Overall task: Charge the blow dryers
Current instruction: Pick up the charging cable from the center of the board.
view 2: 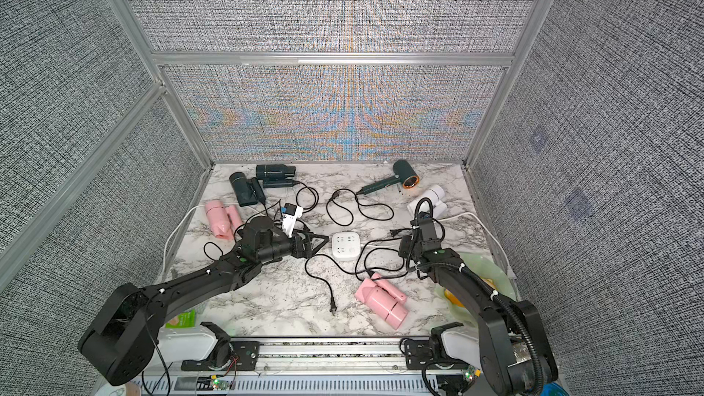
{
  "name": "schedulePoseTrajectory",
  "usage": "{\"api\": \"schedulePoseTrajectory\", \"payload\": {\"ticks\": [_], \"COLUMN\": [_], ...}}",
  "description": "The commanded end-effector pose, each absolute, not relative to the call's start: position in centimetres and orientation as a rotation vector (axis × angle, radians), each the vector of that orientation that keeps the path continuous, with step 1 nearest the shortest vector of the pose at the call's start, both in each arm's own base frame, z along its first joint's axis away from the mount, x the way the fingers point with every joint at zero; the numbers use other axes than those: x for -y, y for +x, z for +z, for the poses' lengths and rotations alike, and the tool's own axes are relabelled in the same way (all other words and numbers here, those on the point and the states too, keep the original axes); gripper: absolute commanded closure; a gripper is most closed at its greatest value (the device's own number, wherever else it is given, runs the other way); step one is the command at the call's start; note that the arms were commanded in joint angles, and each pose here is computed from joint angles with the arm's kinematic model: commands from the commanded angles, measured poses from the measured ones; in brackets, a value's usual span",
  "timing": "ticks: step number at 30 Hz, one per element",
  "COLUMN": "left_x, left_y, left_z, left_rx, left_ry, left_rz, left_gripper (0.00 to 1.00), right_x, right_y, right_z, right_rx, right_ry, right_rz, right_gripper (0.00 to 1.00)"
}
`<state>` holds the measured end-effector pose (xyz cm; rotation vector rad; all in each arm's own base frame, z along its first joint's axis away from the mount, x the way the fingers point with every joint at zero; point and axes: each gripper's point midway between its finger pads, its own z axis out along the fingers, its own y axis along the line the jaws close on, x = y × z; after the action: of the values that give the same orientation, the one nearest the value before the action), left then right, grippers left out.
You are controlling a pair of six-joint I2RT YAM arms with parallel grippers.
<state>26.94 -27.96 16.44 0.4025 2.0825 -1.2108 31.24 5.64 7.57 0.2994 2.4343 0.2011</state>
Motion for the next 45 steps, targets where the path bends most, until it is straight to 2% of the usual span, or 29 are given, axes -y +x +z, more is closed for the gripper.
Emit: {"api": "schedulePoseTrajectory", "payload": {"ticks": [1, 12, 24, 45], "left_x": [28.0, 28.1, 28.1, 27.7], "left_y": [27.2, 27.1, 27.1, 26.7], "left_z": [16.9, 17.3, 17.0, 16.3], "left_rx": [-2.061, -2.056, -2.059, -2.067], "left_ry": [0.411, 0.417, 0.417, 0.397], "left_rz": [-1.194, -1.193, -1.196, -1.198], "left_gripper": [0.02, 0.02, 0.01, 0.02], "right_x": [-4.5, -2.8, -0.7, 0.2], "right_y": [31.3, 33.0, 34.3, 34.9], "right_z": [7.2, 5.3, 5.6, 3.0], "right_rx": [-2.436, -2.487, -2.516, -2.631], "right_ry": [0.365, 0.416, 0.484, 0.562], "right_rz": [0.191, 0.198, 0.043, 0.062], "right_gripper": [0.63, 0.6, 0.59, 0.56]}}
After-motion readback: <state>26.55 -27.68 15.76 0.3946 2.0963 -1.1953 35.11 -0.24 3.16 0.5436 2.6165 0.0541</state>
